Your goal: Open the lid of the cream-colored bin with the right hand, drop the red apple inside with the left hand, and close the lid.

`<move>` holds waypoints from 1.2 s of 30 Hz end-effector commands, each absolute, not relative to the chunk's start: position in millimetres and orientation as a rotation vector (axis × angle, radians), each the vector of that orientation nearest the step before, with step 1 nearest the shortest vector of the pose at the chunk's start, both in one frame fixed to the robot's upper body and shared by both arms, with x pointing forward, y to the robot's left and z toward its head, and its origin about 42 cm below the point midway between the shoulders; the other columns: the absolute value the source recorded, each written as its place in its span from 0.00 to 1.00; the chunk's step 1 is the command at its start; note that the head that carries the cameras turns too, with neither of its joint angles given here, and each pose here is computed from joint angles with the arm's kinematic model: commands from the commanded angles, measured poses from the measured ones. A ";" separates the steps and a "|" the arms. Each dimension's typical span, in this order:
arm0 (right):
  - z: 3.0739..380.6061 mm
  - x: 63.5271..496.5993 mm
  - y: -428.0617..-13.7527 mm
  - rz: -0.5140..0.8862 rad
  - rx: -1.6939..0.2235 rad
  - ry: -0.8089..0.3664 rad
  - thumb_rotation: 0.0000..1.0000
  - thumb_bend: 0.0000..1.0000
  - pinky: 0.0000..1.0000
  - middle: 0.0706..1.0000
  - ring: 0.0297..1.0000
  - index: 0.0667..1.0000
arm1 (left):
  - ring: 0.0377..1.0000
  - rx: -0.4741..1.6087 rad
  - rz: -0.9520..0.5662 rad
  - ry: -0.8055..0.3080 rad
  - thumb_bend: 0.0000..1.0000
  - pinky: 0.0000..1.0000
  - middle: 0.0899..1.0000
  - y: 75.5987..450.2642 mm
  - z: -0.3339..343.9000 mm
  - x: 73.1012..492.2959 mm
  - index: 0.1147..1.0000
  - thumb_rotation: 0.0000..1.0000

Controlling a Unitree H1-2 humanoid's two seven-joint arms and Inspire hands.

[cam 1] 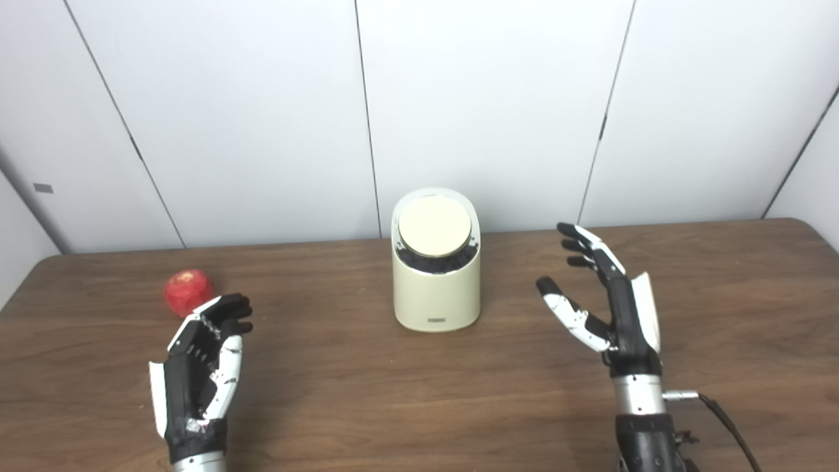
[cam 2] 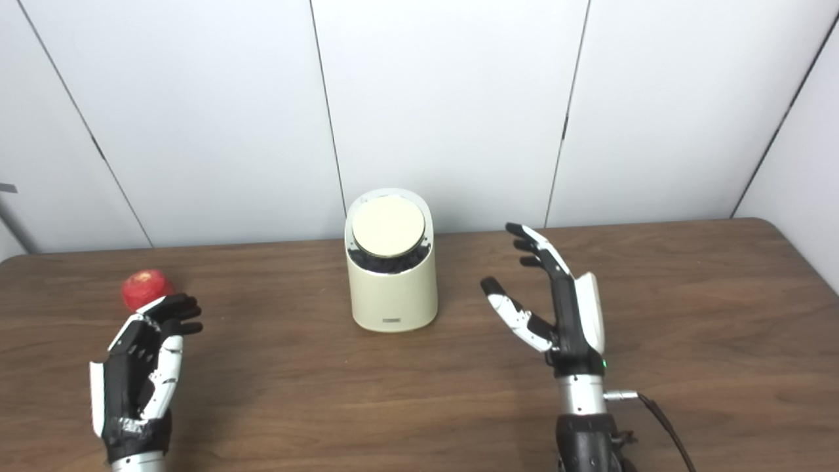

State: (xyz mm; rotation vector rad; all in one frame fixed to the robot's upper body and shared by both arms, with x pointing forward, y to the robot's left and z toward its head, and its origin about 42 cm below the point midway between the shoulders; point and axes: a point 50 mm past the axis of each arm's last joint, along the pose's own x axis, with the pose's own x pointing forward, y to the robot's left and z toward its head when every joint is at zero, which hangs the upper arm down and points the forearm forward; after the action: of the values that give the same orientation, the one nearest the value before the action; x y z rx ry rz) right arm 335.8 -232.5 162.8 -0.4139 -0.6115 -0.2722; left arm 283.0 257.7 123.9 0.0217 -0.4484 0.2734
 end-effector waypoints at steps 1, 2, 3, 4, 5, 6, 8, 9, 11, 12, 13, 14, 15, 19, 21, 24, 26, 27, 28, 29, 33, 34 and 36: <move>156.0 325.9 -237.0 -0.285 -0.383 -0.651 0.32 0.28 0.60 0.70 0.68 0.70 | 0.66 0.019 0.288 -0.379 0.30 0.61 0.66 260.7 101.6 271.0 0.63 0.45; 148.8 320.5 -239.8 -0.286 -0.386 -0.632 0.31 0.28 0.60 0.70 0.68 0.70 | 0.66 0.020 0.289 -0.380 0.30 0.61 0.65 261.0 101.8 270.9 0.63 0.45; 143.2 316.0 -241.8 -0.288 -0.391 -0.619 0.29 0.29 0.58 0.69 0.67 0.69 | 0.66 0.023 0.289 -0.380 0.30 0.61 0.66 261.4 102.0 270.8 0.63 0.46; 139.6 313.0 -242.9 -0.289 -0.396 -0.612 0.28 0.29 0.57 0.69 0.66 0.69 | 0.66 0.024 0.289 -0.381 0.30 0.61 0.66 261.9 102.1 270.7 0.63 0.47; 134.2 307.3 -244.0 -0.295 -0.397 -0.596 0.28 0.29 0.57 0.68 0.66 0.69 | 0.66 0.020 0.286 -0.381 0.30 0.61 0.66 262.2 102.2 270.6 0.63 0.47; 129.5 302.5 -244.7 -0.302 -0.398 -0.582 0.29 0.30 0.57 0.67 0.66 0.67 | 0.66 0.017 0.283 -0.381 0.29 0.61 0.66 262.6 102.1 270.4 0.63 0.46; 121.6 295.8 -245.5 -0.309 -0.395 -0.558 0.29 0.31 0.58 0.66 0.66 0.65 | 0.67 0.016 0.280 -0.379 0.28 0.62 0.66 263.7 101.7 269.8 0.63 0.45; 117.7 293.6 -246.1 -0.309 -0.389 -0.544 0.27 0.30 0.58 0.66 0.65 0.65 | 0.67 0.018 0.281 -0.378 0.28 0.62 0.66 264.3 101.3 269.3 0.63 0.44; 113.8 292.1 -246.7 -0.310 -0.386 -0.531 0.22 0.30 0.59 0.66 0.66 0.65 | 0.67 0.018 0.282 -0.377 0.28 0.62 0.66 264.7 101.2 268.5 0.63 0.44; 113.7 293.1 -246.7 -0.314 -0.387 -0.534 0.21 0.30 0.59 0.66 0.66 0.65 | 0.67 0.009 0.281 -0.378 0.29 0.62 0.66 264.4 101.3 268.1 0.63 0.44; 113.9 293.8 -246.7 -0.317 -0.388 -0.537 0.20 0.30 0.59 0.66 0.66 0.65 | 0.67 0.001 0.280 -0.378 0.30 0.62 0.66 264.2 101.4 267.9 0.63 0.44; 113.8 294.6 -246.8 -0.321 -0.387 -0.538 0.20 0.30 0.59 0.66 0.66 0.65 | 0.67 -0.001 0.280 -0.379 0.30 0.62 0.66 264.0 101.4 267.9 0.63 0.44; 113.5 294.9 -246.8 -0.324 -0.386 -0.539 0.20 0.30 0.60 0.67 0.66 0.65 | 0.67 0.007 0.279 -0.378 0.30 0.63 0.66 264.1 101.5 268.0 0.63 0.45; 113.0 295.4 -246.6 -0.323 -0.390 -0.540 0.22 0.29 0.60 0.67 0.66 0.65 | 0.67 0.023 0.281 -0.379 0.30 0.61 0.66 263.8 101.8 268.7 0.63 0.48; 113.1 295.4 -246.3 -0.322 -0.389 -0.540 0.22 0.29 0.60 0.67 0.66 0.65 | 0.67 0.018 0.280 -0.381 0.30 0.61 0.66 263.5 102.1 269.0 0.63 0.47; 113.7 295.7 -245.3 -0.326 -0.382 -0.541 0.22 0.29 0.60 0.67 0.67 0.65 | 0.67 0.016 0.280 -0.383 0.29 0.61 0.66 263.6 102.7 269.0 0.63 0.47; 113.7 295.7 -244.7 -0.325 -0.381 -0.541 0.21 0.29 0.61 0.67 0.67 0.65 | 0.66 0.018 0.280 -0.383 0.29 0.61 0.66 264.3 102.8 269.3 0.63 0.46; 113.1 296.0 -244.6 -0.323 -0.380 -0.538 0.21 0.29 0.60 0.67 0.67 0.65 | 0.66 0.019 0.280 -0.383 0.29 0.61 0.66 264.8 102.8 269.5 0.63 0.46; 112.7 296.3 -244.5 -0.321 -0.378 -0.536 0.21 0.29 0.60 0.67 0.67 0.65 | 0.66 0.020 0.278 -0.383 0.29 0.61 0.66 265.5 103.0 269.9 0.63 0.46; 112.4 296.8 -244.3 -0.320 -0.377 -0.535 0.21 0.29 0.60 0.67 0.67 0.65 | 0.66 0.026 0.276 -0.384 0.29 0.61 0.66 266.4 103.3 270.5 0.63 0.46; 112.3 298.9 -245.1 -0.330 -0.382 -0.534 0.23 0.29 0.60 0.67 0.67 0.65 | 0.66 0.237 0.355 -0.457 0.44 0.58 0.66 272.3 119.7 270.8 0.65 0.35; 112.2 299.4 -245.5 -0.331 -0.383 -0.534 0.23 0.29 0.60 0.67 0.66 0.65 | 0.66 0.271 0.379 -0.479 0.52 0.58 0.67 272.8 123.5 270.7 0.67 0.28; 109.8 300.6 -247.5 -0.338 -0.377 -0.524 0.22 0.29 0.59 0.67 0.66 0.65 | 0.73 0.346 0.422 -0.577 0.60 0.66 0.71 276.2 142.4 271.9 0.72 0.24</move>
State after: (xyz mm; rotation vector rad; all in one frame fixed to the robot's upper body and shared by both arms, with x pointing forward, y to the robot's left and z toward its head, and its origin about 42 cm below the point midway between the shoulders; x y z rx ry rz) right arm 320.1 -249.6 147.1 -0.3851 -0.6284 -0.3416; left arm 279.1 259.8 134.7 0.2399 -0.5129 0.3913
